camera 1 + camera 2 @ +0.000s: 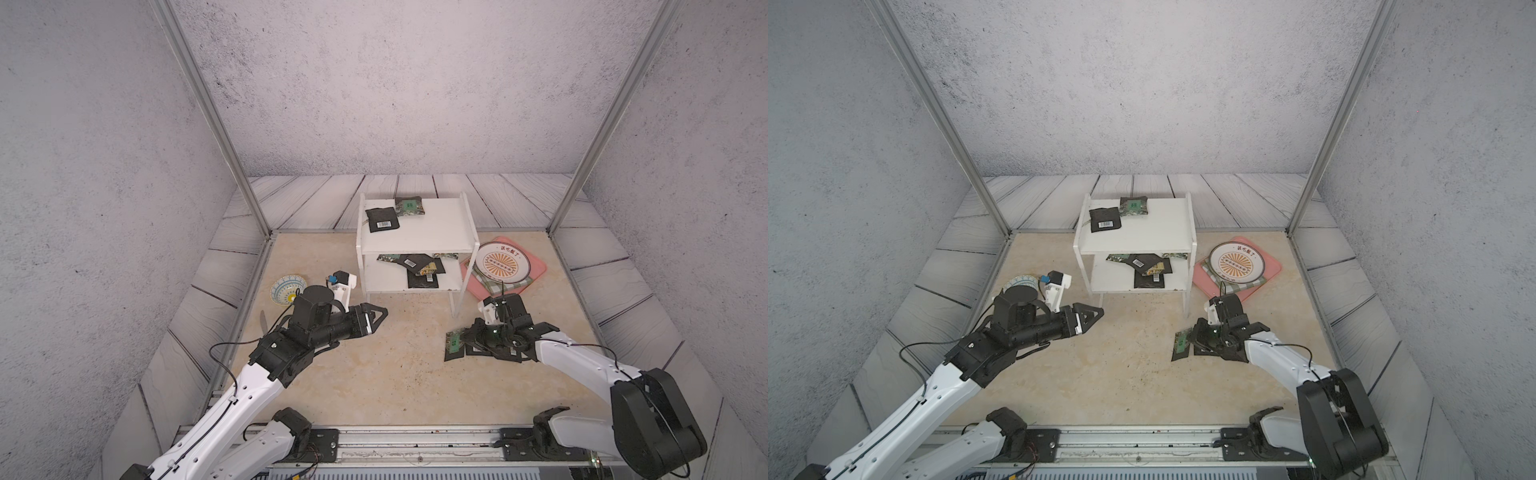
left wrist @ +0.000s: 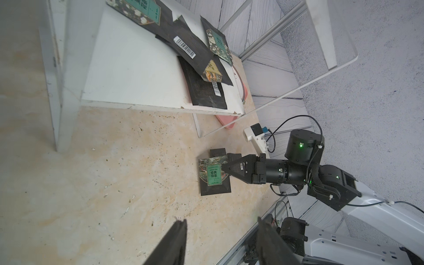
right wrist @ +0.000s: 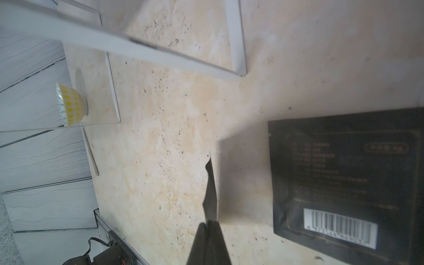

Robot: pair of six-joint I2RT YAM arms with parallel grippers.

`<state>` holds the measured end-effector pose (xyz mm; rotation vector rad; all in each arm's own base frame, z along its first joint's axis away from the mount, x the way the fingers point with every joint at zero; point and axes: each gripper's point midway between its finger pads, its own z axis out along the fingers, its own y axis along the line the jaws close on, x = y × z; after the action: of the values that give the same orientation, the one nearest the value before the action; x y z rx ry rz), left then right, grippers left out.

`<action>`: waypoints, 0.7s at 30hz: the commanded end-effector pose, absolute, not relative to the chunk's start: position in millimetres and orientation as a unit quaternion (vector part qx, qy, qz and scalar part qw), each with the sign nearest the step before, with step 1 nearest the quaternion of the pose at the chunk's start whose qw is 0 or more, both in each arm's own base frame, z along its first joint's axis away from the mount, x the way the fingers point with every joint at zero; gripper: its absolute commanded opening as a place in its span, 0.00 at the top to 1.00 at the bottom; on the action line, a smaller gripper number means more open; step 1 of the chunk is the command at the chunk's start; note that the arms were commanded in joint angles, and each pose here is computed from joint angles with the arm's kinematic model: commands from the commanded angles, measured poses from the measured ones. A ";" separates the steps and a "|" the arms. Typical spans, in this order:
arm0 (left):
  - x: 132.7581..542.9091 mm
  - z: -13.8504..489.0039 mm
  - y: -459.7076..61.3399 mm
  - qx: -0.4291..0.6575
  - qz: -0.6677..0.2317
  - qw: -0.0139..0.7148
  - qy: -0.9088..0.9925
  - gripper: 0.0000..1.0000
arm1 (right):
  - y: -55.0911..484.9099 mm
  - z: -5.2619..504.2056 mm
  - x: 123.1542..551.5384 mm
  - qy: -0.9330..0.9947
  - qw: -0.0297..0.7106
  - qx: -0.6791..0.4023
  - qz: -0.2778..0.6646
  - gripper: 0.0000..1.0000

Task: Remove the tea bags from the shelf
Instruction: Place the tea bag at the center of the board.

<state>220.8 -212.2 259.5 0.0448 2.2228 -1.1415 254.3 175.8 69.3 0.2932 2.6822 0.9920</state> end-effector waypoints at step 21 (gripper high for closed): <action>230.7 260.5 -205.5 0.007 -0.424 0.320 0.847 0.46 | 149.0 55.6 257.8 0.942 0.137 0.090 0.293 0.65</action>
<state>229.3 -206.5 250.2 -0.0009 2.2493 -1.1121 260.2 156.3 45.6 0.2974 2.7314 0.8981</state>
